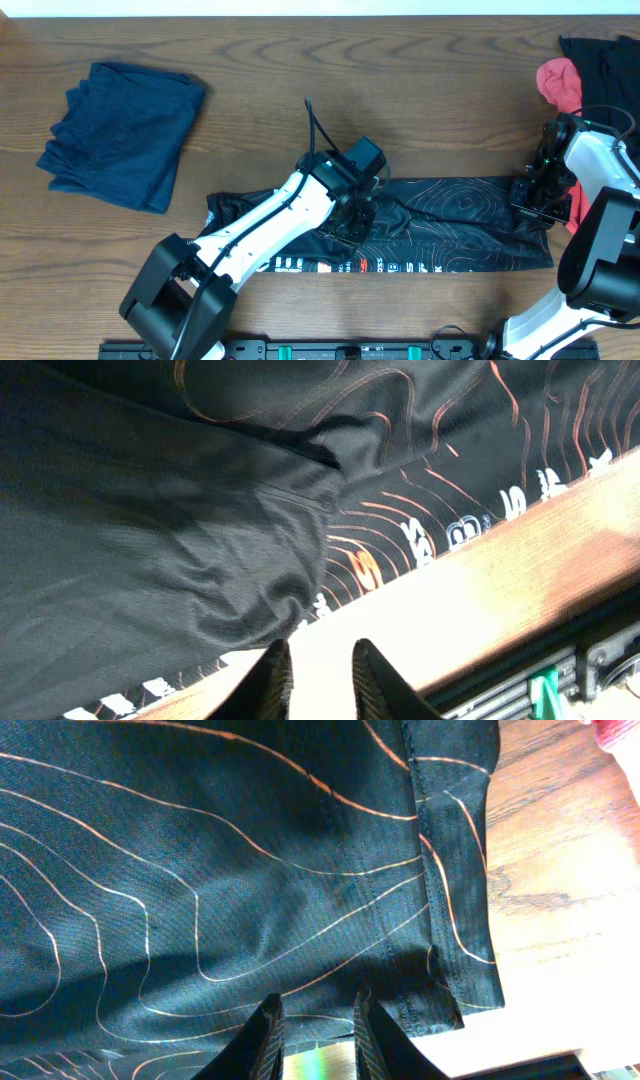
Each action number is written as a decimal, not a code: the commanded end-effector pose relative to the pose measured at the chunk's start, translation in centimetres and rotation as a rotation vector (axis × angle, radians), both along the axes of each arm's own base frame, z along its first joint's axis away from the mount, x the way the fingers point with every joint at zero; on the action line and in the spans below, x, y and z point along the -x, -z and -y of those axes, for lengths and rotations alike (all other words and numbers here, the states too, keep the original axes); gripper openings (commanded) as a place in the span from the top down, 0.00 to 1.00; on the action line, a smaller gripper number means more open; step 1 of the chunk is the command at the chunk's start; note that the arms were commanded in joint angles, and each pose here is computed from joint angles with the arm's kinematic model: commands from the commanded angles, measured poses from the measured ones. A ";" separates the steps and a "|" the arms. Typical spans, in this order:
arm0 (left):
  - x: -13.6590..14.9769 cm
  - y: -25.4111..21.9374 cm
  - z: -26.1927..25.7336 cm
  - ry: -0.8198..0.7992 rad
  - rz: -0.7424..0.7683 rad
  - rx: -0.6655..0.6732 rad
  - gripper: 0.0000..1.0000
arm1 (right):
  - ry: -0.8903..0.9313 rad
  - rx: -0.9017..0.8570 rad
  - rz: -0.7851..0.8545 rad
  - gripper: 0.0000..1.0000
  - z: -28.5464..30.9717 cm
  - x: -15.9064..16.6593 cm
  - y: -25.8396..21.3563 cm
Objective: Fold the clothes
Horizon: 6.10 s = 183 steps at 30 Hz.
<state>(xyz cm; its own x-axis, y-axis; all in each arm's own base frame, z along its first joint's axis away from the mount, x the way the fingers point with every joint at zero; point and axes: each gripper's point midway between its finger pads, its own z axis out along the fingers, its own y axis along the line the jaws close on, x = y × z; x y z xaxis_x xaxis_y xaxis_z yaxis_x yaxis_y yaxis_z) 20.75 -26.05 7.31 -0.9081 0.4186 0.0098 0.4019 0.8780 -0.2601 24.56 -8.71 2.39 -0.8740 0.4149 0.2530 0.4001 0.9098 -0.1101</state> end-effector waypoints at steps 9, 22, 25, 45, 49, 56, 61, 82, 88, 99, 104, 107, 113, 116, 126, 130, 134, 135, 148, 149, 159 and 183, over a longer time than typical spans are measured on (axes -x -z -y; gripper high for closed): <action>-3.2 0.6 -11.4 -0.399 0.079 -0.448 0.75 | -0.003 0.001 0.007 0.77 0.1 0.0 -0.3; -3.1 2.6 -20.7 -0.721 -0.087 -0.535 0.66 | -0.003 0.000 0.007 0.76 0.1 0.0 -0.3; -2.2 4.2 -21.8 -0.739 -0.119 -0.534 0.65 | -0.003 0.000 0.008 0.76 0.1 0.0 -0.3; -1.7 7.6 -22.8 -0.736 -0.095 -0.497 0.70 | -0.003 0.001 0.011 0.75 0.1 0.0 -0.2; -2.0 7.4 -22.9 -0.726 -0.078 -0.496 0.94 | -0.003 0.001 0.011 0.75 0.1 0.0 -0.2; -3.4 4.7 -24.9 -0.814 0.000 -0.469 0.94 | -0.003 0.002 0.011 0.75 0.1 0.0 -0.2; -3.9 2.9 -26.3 -0.877 0.049 -0.431 0.95 | -0.003 0.002 0.011 0.75 0.1 0.0 -0.2; -2.2 1.7 -26.4 -0.838 0.004 -0.443 0.77 | 0.019 0.014 0.058 0.69 1.5 -1.7 -2.5; -3.0 -0.3 -26.3 -0.862 0.081 -0.398 0.71 | -0.036 -0.010 0.112 0.45 2.9 -2.4 -2.6; -3.2 -1.4 -25.7 -0.872 0.113 -0.339 0.61 | -0.119 -0.086 0.126 0.27 1.4 -0.9 1.6; -3.1 -1.4 -25.7 -0.872 0.113 -0.339 0.61 | -0.114 -0.133 0.133 0.28 0.3 -0.3 2.6; -3.1 -1.4 -25.7 -0.872 0.113 -0.339 0.61 | -0.122 -0.187 0.146 0.37 -0.6 -0.3 2.6; -3.1 -1.4 -25.7 -0.871 0.112 -0.339 0.60 | -0.120 -0.193 0.136 0.64 -0.7 0.0 2.6; -3.0 -1.4 -25.6 -0.870 0.104 -0.332 0.61 | -0.121 -0.187 0.137 0.84 -0.6 -0.1 2.6; -3.6 -1.4 -24.5 -0.853 0.102 -0.267 0.61 | -0.029 0.078 0.137 0.99 4.6 -2.6 -1.0; -3.6 -1.4 -24.5 -0.853 0.102 -0.267 0.61 | 0.004 0.125 0.192 0.99 6.2 -4.7 -4.4; -3.6 -1.4 -24.5 -0.854 0.102 -0.267 0.61 | -0.035 0.111 0.201 0.99 5.3 -5.7 -6.2; -3.7 -1.4 -24.5 -0.854 0.104 -0.266 0.60 | -0.054 0.095 0.201 0.99 4.7 -5.8 -6.3; -3.7 -1.4 -24.5 -0.854 0.105 -0.265 0.56 | -0.427 -0.037 0.122 0.98 -9.2 -5.9 -6.4; -3.7 -1.4 -24.5 -0.854 0.105 -0.265 0.56 | -0.456 -0.042 0.122 0.98 -10.5 -5.8 -6.3; -3.7 -1.4 -24.5 -0.854 0.105 -0.266 0.55 | -0.676 -0.063 0.131 0.94 -18.7 -4.3 -5.2; -3.7 -1.4 -24.5 -0.854 0.105 -0.266 0.56 | -0.547 0.158 0.135 0.66 -16.1 -4.6 -4.9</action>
<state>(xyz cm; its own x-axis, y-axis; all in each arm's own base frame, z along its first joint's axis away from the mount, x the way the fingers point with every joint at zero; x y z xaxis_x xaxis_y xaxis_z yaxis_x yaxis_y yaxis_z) 23.90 -1.64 8.03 -0.9117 -0.4051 -0.0679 -0.4062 0.9138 0.0024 28.37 9.46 6.83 -0.9701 -0.1973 0.1412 -0.2217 0.9574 -0.1852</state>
